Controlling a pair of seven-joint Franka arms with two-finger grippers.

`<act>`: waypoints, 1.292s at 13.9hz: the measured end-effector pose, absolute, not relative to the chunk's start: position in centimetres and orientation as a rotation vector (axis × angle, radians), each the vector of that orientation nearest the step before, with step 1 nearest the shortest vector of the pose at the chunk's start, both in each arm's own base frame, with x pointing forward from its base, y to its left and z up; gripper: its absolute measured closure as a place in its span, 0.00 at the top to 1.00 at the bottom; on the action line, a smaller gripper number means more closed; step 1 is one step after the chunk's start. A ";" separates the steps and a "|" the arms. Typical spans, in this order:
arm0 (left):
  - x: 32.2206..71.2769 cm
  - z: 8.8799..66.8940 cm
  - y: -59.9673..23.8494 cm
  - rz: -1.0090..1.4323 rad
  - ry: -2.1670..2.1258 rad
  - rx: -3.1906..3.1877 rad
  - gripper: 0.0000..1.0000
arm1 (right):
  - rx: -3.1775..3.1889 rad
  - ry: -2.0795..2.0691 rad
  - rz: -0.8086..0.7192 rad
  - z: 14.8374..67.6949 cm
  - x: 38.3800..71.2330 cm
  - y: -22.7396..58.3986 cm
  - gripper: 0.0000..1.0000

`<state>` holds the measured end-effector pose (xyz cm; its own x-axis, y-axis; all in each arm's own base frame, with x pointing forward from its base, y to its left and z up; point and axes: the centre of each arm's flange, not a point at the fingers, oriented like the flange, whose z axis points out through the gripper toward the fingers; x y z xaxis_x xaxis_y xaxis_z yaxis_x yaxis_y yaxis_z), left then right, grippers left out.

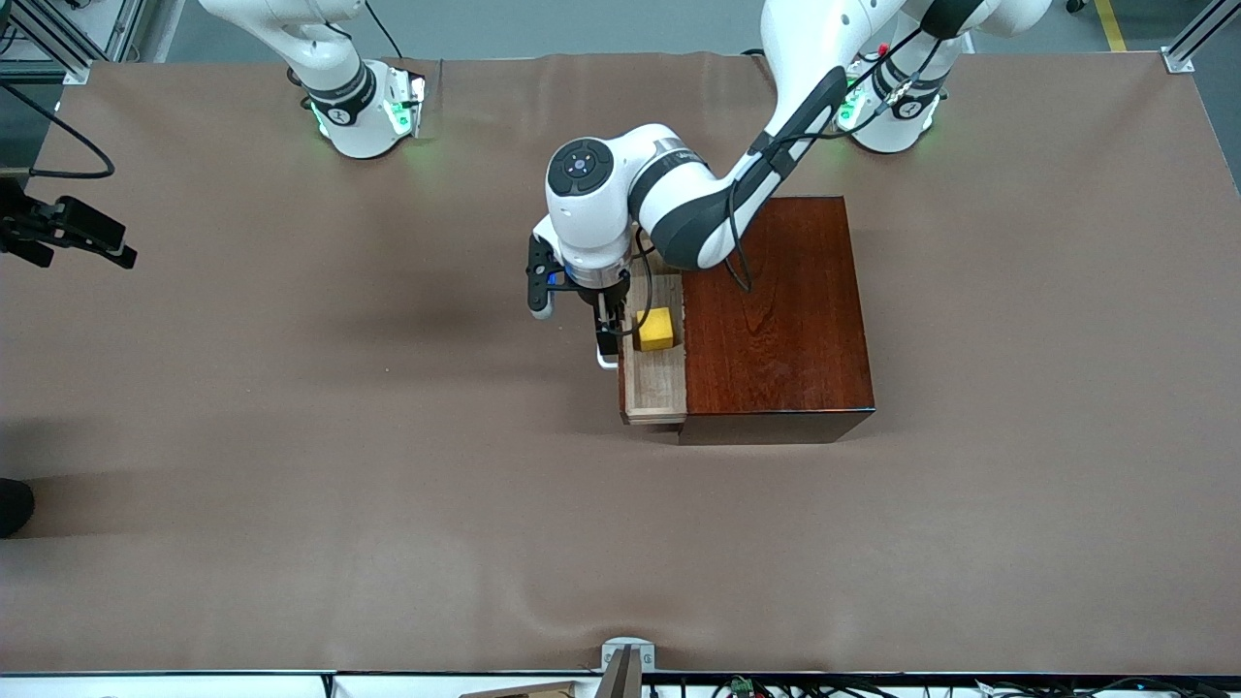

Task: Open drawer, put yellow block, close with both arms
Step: 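Push the drawer shut into the box with the left gripper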

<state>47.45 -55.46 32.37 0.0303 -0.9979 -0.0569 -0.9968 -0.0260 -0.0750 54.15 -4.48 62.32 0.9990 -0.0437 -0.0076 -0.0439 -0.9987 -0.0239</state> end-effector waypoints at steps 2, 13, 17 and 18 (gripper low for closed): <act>47.4 31.9 -54.8 0.053 2.133 -2.162 1.00 | -3.117 0.068 0.011 62.3 54.2 -4.5 1.00; 47.8 32.2 -53.0 0.212 2.155 -2.082 1.00 | -3.117 0.070 0.000 62.6 54.2 -4.5 1.00; 47.9 32.1 -52.3 0.268 2.138 -2.067 1.00 | -3.117 0.070 0.000 62.7 54.2 -4.5 1.00; 47.9 32.0 -51.9 0.296 2.127 -2.053 1.00 | -3.117 0.070 0.000 62.7 54.2 -4.5 1.00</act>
